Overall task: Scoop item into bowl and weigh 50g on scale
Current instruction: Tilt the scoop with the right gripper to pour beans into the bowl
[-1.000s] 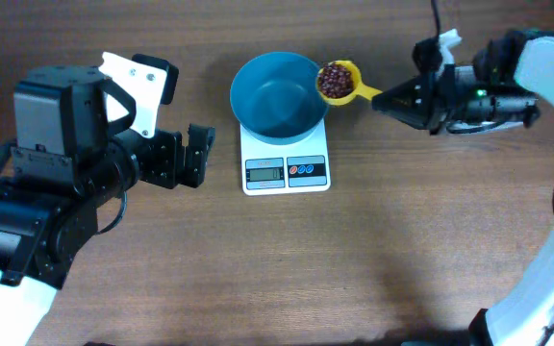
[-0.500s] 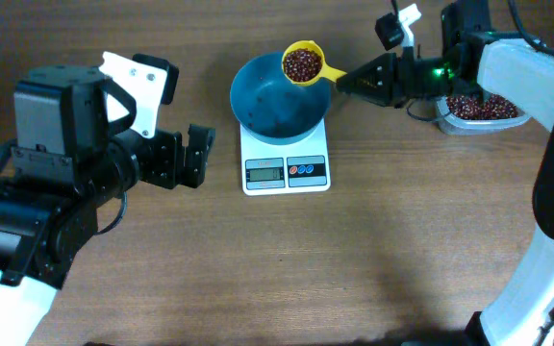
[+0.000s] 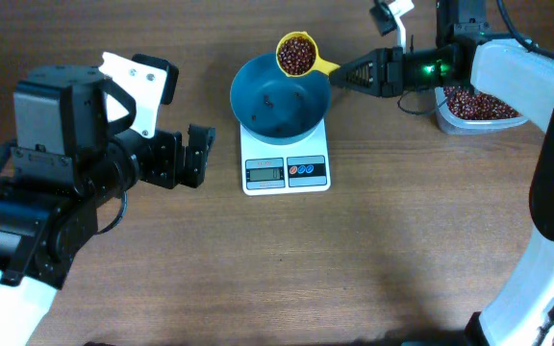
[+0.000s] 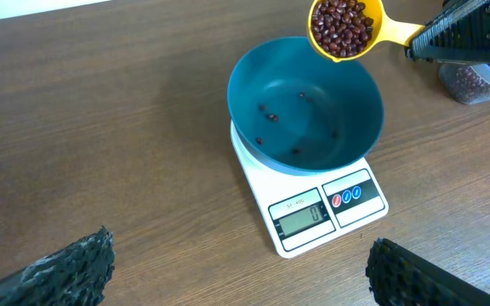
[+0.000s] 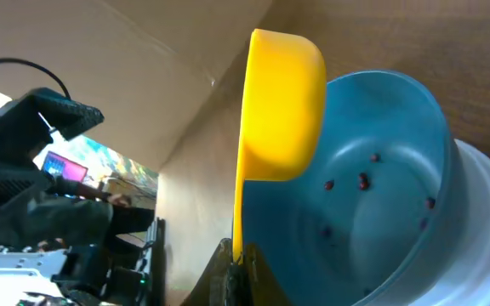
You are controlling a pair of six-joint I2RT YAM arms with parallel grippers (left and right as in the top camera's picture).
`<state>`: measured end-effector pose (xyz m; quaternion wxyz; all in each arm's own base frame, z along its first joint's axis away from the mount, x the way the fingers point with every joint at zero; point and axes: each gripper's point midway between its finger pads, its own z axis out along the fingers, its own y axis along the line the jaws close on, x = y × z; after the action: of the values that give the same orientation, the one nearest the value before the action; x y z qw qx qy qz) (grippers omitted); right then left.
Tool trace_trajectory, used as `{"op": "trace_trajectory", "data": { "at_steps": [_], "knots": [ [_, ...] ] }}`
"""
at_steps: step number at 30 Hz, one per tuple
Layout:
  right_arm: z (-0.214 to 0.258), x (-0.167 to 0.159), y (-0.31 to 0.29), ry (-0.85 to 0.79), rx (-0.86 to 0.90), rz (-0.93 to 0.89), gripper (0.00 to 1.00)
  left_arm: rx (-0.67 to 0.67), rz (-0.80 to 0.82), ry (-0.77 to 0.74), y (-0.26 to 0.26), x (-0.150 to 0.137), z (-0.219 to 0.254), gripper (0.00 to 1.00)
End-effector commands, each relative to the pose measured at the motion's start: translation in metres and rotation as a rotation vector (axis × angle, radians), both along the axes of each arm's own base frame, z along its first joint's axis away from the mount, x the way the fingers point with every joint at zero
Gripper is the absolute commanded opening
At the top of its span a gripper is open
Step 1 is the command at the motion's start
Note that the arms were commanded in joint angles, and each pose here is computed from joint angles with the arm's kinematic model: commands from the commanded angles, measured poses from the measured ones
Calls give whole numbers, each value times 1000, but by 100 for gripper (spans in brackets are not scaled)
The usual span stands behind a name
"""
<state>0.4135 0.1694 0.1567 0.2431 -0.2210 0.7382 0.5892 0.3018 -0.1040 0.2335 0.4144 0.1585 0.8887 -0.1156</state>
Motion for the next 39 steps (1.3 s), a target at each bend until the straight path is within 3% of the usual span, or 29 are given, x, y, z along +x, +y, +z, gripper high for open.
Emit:
{"op": "trace_trajectory", "data": {
  "at_steps": [1,12,22,26,29,39],
  "knots": [
    [-9,8,-1,-88,-74,-13,4,1,-14,-9,-1,1,3,99],
    [-8,10,-1,-264,-92,21,4,1,-14,-9,-1,1,3,99],
    [11,3,2,-295,-2,57,4,1,-14,-9,-1,1,3,99],
    [10,4,2,-484,-27,89,4,1,-14,-9,-1,1,3,99],
    [-6,14,-3,-504,-141,59,4,1,-14,-9,-1,1,3,99],
    [-9,16,-4,-547,-164,63,4,1,-14,-9,-1,1,3,99]
  ]
}}
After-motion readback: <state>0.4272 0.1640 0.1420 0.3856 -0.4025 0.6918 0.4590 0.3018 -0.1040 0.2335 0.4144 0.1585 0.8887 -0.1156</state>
